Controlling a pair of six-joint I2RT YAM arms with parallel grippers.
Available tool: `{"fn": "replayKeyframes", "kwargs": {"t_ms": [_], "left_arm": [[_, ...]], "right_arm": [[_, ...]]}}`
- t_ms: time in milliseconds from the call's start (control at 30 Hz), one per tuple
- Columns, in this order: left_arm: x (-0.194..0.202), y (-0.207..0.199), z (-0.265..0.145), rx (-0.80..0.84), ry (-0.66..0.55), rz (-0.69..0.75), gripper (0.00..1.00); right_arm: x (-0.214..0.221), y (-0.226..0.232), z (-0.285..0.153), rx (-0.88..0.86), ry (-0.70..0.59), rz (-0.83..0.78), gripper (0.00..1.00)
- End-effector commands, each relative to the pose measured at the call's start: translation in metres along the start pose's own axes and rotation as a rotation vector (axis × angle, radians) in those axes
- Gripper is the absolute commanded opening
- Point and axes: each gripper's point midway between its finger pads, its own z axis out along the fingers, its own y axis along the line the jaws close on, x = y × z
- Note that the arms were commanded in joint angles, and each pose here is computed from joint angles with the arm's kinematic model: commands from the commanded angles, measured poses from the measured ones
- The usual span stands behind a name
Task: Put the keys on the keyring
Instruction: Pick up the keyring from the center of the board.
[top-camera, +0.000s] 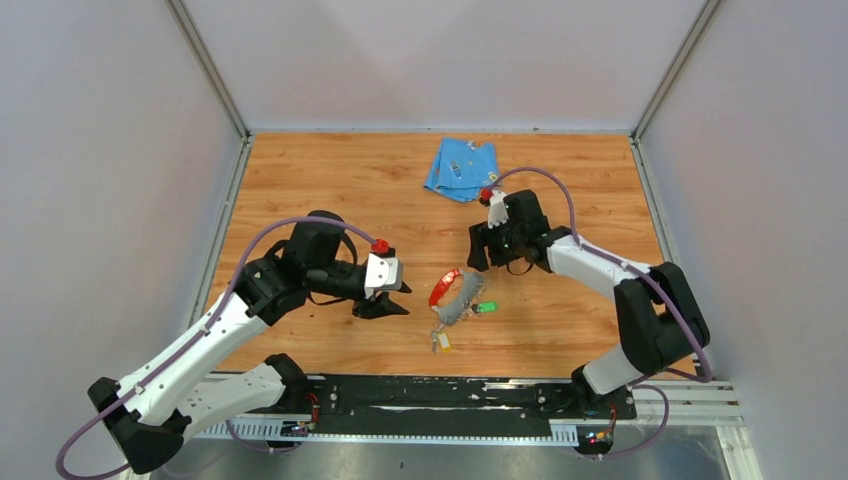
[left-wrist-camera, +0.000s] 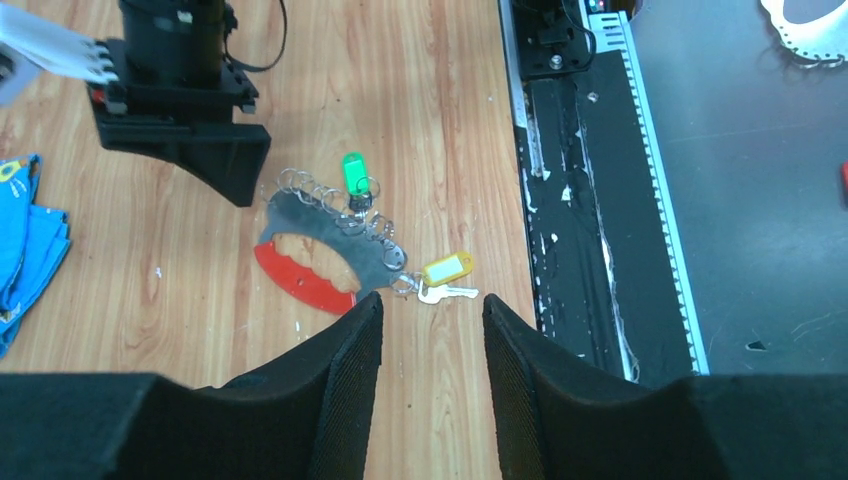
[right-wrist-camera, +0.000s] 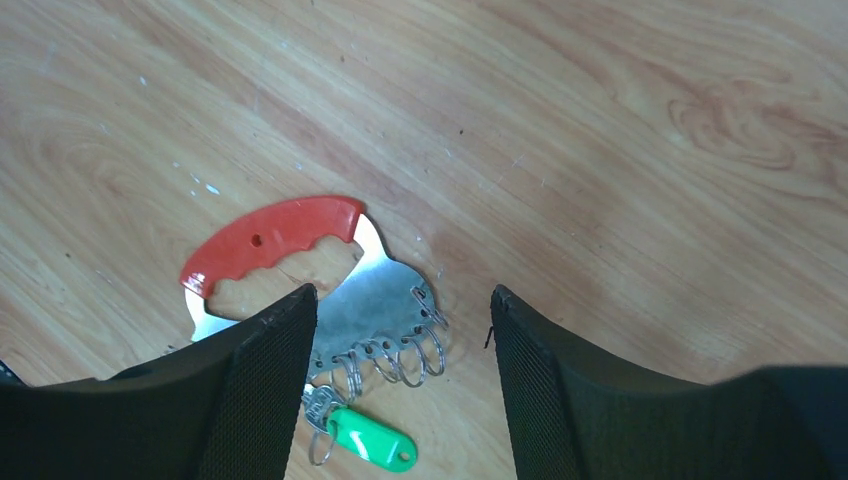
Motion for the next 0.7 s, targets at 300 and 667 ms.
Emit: {"fn": "replayKeyframes", "kwargs": {"t_ms": [300,667], "left_arm": [[-0.024,0.012,-0.009,-0.06,-0.016,-0.068,0.67],[-0.03,0.025,-0.022,-0.145,0.013,-0.1,0.75]], "right_arm": [[0.047,-0.003,0.019,-0.081,0.18,-0.001,0.46],[0.032,0.014,0.013,-0.125,0.151,-0.006,0.0]]}}
